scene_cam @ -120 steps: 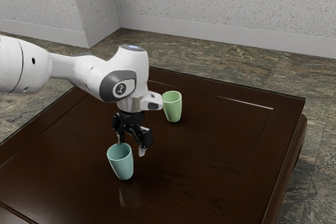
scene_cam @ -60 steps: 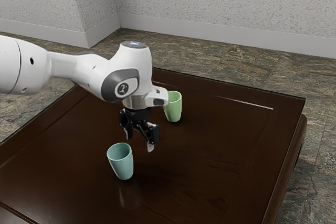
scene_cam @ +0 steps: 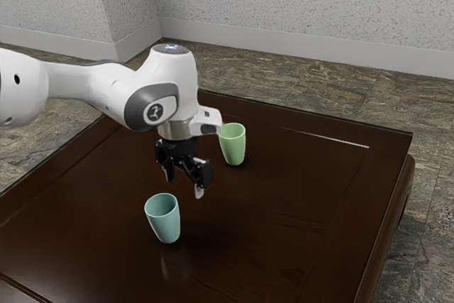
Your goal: Place the left cup onto the right cup
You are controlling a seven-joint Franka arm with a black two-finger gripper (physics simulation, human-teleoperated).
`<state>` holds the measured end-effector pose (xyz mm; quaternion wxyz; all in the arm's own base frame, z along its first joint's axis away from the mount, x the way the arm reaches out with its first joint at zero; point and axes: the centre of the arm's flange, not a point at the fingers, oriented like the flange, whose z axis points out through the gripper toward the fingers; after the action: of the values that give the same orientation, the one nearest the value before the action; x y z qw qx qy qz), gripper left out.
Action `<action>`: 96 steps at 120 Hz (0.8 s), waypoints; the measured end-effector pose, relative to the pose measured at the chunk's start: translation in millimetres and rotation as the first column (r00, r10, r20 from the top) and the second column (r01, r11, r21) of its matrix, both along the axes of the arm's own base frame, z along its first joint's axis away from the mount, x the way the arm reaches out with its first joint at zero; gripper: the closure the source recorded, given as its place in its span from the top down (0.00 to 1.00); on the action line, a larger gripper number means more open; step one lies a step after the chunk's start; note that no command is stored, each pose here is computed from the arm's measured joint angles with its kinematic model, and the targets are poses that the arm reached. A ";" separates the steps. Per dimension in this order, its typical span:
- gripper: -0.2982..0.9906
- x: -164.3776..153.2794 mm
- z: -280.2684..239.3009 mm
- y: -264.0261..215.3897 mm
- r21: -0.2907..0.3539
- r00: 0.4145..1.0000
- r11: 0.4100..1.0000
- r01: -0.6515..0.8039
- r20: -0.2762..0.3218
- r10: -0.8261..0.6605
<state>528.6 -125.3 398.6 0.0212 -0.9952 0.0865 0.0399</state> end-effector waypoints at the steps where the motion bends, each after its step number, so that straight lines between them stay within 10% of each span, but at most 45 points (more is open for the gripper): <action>1: 0.77 -1.3 1.4 0.0 0.000 1.000 1.000 0.000 0.001 0.000; 96: 0.77 -44.9 -26.7 17.7 0.019 0.995 0.996 -0.092 -0.022 0.092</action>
<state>483.7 -107.6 371.8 0.0272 -0.9974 0.0403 0.0529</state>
